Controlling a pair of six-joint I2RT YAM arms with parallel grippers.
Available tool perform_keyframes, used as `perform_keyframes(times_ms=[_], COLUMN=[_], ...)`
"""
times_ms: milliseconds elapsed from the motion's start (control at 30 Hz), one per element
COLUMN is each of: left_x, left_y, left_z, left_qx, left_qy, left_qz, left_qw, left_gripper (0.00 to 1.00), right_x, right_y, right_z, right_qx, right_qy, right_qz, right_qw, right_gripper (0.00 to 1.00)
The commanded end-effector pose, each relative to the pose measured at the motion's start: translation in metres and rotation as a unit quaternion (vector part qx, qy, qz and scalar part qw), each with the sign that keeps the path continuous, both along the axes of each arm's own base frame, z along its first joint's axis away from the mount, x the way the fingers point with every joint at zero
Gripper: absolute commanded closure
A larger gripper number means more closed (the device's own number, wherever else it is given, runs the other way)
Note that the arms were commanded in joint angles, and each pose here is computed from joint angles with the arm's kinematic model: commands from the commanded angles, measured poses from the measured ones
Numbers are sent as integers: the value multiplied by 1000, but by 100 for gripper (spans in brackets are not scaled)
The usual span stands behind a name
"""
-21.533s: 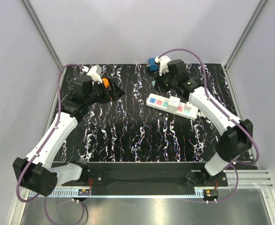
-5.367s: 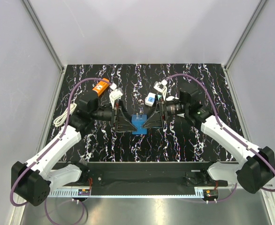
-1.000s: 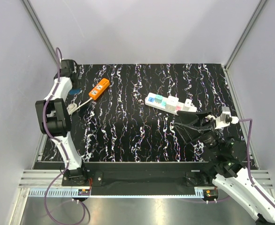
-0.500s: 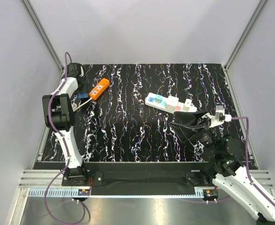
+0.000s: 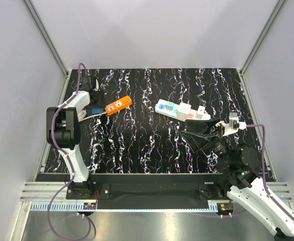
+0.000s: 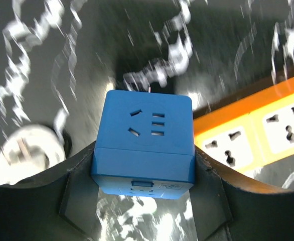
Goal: Insert the plug
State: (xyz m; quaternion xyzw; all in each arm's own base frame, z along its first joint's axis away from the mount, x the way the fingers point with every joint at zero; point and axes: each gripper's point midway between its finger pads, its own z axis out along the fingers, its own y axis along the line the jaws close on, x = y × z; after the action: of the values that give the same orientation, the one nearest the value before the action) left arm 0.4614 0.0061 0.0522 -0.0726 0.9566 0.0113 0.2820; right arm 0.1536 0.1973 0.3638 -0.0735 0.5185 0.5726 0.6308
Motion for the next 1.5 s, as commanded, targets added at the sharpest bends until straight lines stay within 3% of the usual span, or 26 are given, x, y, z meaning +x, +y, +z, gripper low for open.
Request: perform_keyframes(times_ms=[0,200,500,733,767,833,933,1067,1200,1267,1467], left_x=[-32,-62,-100,-92,-87,-73,-54,-39,-36,-35,-55], left_y=[-39,-68,-102,-103,-98,-79,-41,15,39,44,58], left_z=[6,7,16,65,71,78,76,62,37,30,7], left_qx=[-34,-32,-45,-40,-28,-3,27,61,44,41,80], left_qy=[16,33,32,-33,-40,-46,-38,-15,13,22,60], left_qz=[-25,-48,-70,-85,-86,-66,-26,35,70,76,87], left_qw=[999,998,996,995,995,997,999,997,996,996,991], left_gripper=[100,100,100,100,100,100,100,100,100,100,100], right_x=[-6,-7,26,63,67,74,84,93,101,109,117], right_y=[-1,-2,-4,17,21,37,57,87,117,133,172], right_z=[14,12,-26,-89,-95,-114,-135,-145,-177,-176,-229], right_qx=[14,3,-60,-139,-147,-175,-195,-234,-282,-278,-348], right_qy=[-16,-8,133,258,271,301,327,323,334,327,335], right_qz=[9,8,-54,-77,-77,-56,-43,-38,-46,-34,-11], right_qw=[1000,1000,988,953,948,936,924,916,898,903,876], right_gripper=[4,5,9,33,41,49,73,89,97,100,100])
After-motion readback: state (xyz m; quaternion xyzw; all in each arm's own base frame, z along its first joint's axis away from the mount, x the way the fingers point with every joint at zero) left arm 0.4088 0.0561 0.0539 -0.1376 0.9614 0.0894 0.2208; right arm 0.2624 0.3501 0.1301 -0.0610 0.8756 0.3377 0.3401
